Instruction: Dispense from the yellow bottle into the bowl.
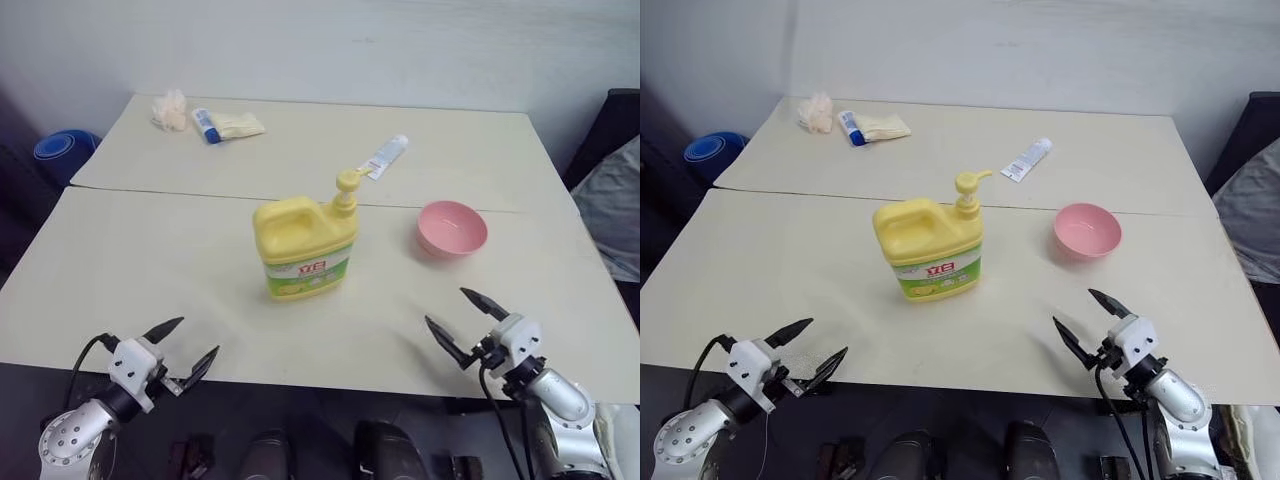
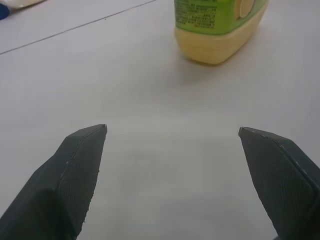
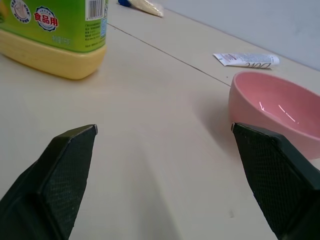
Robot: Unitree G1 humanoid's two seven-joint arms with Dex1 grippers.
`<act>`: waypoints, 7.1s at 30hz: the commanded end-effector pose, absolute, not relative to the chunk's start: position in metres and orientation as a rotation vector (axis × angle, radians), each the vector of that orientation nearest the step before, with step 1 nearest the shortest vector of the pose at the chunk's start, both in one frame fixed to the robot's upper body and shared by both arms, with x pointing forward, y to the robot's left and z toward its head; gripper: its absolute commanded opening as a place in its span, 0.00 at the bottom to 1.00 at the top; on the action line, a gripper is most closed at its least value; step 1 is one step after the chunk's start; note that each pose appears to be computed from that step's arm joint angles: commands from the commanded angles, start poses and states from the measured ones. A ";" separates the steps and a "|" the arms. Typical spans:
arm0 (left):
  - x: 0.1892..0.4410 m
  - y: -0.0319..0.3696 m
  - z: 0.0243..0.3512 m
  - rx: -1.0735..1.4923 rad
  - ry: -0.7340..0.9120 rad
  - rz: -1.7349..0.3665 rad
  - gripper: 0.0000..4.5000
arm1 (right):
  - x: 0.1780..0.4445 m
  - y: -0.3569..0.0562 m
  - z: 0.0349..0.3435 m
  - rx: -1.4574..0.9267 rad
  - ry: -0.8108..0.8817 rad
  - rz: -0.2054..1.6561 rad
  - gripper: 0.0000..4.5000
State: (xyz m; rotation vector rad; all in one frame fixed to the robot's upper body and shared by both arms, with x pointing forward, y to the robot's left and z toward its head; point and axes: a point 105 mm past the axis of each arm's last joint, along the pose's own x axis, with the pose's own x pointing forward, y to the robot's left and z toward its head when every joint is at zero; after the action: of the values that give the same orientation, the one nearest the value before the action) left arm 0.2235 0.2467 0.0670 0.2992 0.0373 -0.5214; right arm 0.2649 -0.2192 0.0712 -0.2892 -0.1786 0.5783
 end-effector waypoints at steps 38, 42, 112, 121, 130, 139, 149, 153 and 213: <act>0.234 0.141 0.208 0.189 -0.140 -1.149 1.00 | 0.425 -0.203 0.116 -0.425 0.151 0.606 0.46; 0.237 0.142 0.215 0.173 -0.139 -1.144 1.00 | 0.424 -0.198 0.122 -0.429 0.150 0.644 0.16; 0.364 0.055 0.247 0.438 0.201 -1.185 0.01 | 0.343 -0.095 0.259 -0.664 0.006 1.266 0.00; 0.366 0.064 0.207 0.479 0.419 -1.123 0.01 | 0.343 -0.093 0.260 -0.664 -0.010 1.262 0.00; 0.361 0.062 0.187 0.392 0.465 -1.159 0.01 | 0.342 -0.094 0.259 -0.669 -0.005 1.258 0.00; 0.362 0.061 0.194 0.338 0.441 -1.174 0.01 | 0.342 -0.094 0.257 -0.671 -0.007 1.256 0.00; 0.351 0.066 0.172 0.200 0.563 -1.203 0.01 | 0.339 -0.093 0.250 -0.676 0.003 1.297 0.00; 0.353 0.071 0.163 0.181 0.591 -1.186 0.01 | 0.338 -0.092 0.248 -0.677 0.006 1.309 0.00; 0.287 0.223 0.123 0.262 -0.020 -0.772 1.00 | 0.370 -0.231 0.110 -0.445 0.028 0.785 0.42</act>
State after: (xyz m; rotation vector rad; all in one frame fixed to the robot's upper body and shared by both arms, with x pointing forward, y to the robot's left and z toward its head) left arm 0.2864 0.2215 0.1184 0.2101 0.0060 -0.7848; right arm 0.3701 -0.2273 0.0925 -0.4479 0.1210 0.7954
